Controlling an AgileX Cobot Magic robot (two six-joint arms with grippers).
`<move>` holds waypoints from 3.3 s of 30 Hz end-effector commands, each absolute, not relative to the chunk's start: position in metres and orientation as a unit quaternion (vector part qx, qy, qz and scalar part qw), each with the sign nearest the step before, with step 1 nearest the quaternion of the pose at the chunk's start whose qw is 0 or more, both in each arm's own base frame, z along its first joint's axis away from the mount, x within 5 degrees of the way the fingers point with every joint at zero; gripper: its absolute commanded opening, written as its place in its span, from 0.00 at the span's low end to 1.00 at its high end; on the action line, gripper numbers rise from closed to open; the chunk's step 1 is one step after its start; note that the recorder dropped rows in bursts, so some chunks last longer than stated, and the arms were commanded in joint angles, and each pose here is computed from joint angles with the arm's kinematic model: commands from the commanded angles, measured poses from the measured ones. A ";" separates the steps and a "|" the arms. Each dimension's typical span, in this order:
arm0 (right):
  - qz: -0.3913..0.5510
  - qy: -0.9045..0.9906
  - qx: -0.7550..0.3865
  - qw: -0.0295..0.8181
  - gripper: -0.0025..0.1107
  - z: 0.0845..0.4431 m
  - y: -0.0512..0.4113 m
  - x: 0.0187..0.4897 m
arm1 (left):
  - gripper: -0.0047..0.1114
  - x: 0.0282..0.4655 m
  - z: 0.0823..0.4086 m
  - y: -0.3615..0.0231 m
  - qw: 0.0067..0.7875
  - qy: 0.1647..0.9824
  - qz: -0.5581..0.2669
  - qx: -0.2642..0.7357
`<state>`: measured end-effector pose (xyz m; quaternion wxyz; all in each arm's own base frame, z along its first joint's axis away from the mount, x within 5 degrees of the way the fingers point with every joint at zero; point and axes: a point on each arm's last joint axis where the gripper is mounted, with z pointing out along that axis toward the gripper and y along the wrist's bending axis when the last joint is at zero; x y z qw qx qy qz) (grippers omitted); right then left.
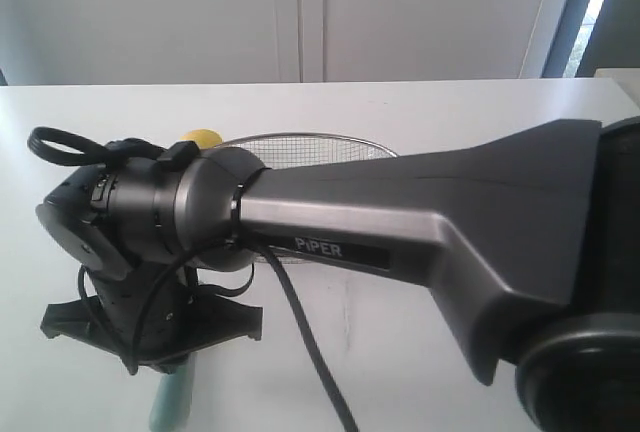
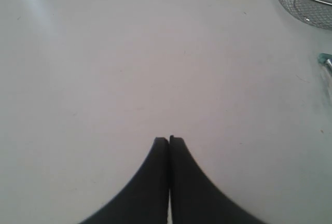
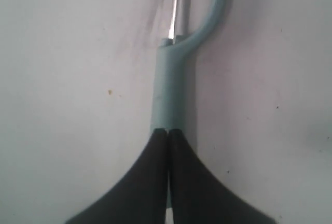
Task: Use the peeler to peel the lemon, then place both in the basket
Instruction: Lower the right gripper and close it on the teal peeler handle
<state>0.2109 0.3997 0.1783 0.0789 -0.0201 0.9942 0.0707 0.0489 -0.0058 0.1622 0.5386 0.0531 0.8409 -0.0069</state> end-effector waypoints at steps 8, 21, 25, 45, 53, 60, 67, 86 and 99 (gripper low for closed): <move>0.079 0.993 -0.016 0.081 0.29 0.171 0.404 0.213 | 0.04 0.049 0.160 -0.006 0.539 0.841 -0.009 0.051; 0.061 0.995 -0.019 0.073 0.36 0.155 0.405 0.213 | 0.04 0.049 0.160 -0.006 0.539 0.841 -0.009 0.051; 0.067 0.995 -0.020 0.076 0.36 0.154 0.406 0.214 | 0.04 0.049 0.160 -0.006 0.539 0.841 -0.009 0.051; 0.053 0.996 -0.017 0.065 0.02 0.143 0.406 0.213 | 0.04 0.049 0.160 -0.006 0.539 0.841 -0.009 0.051; 0.055 0.996 -0.025 0.072 0.02 0.148 0.406 0.214 | 0.04 0.049 0.160 -0.006 0.539 0.841 -0.009 0.051; 0.060 0.995 -0.026 0.081 0.02 0.160 0.404 0.214 | 0.04 0.049 0.160 -0.006 0.539 0.841 -0.009 0.051; 0.069 0.993 -0.036 0.093 0.02 0.180 0.400 0.213 | 0.04 0.049 0.160 -0.006 0.539 0.841 -0.009 0.051; 0.094 0.979 -0.112 0.144 0.02 0.235 0.388 0.211 | 0.04 0.049 0.160 -0.006 0.539 0.841 -0.009 0.051; 0.097 0.950 -0.229 0.189 0.02 0.268 0.378 0.211 | 0.04 0.049 0.160 -0.006 0.539 0.841 -0.009 0.051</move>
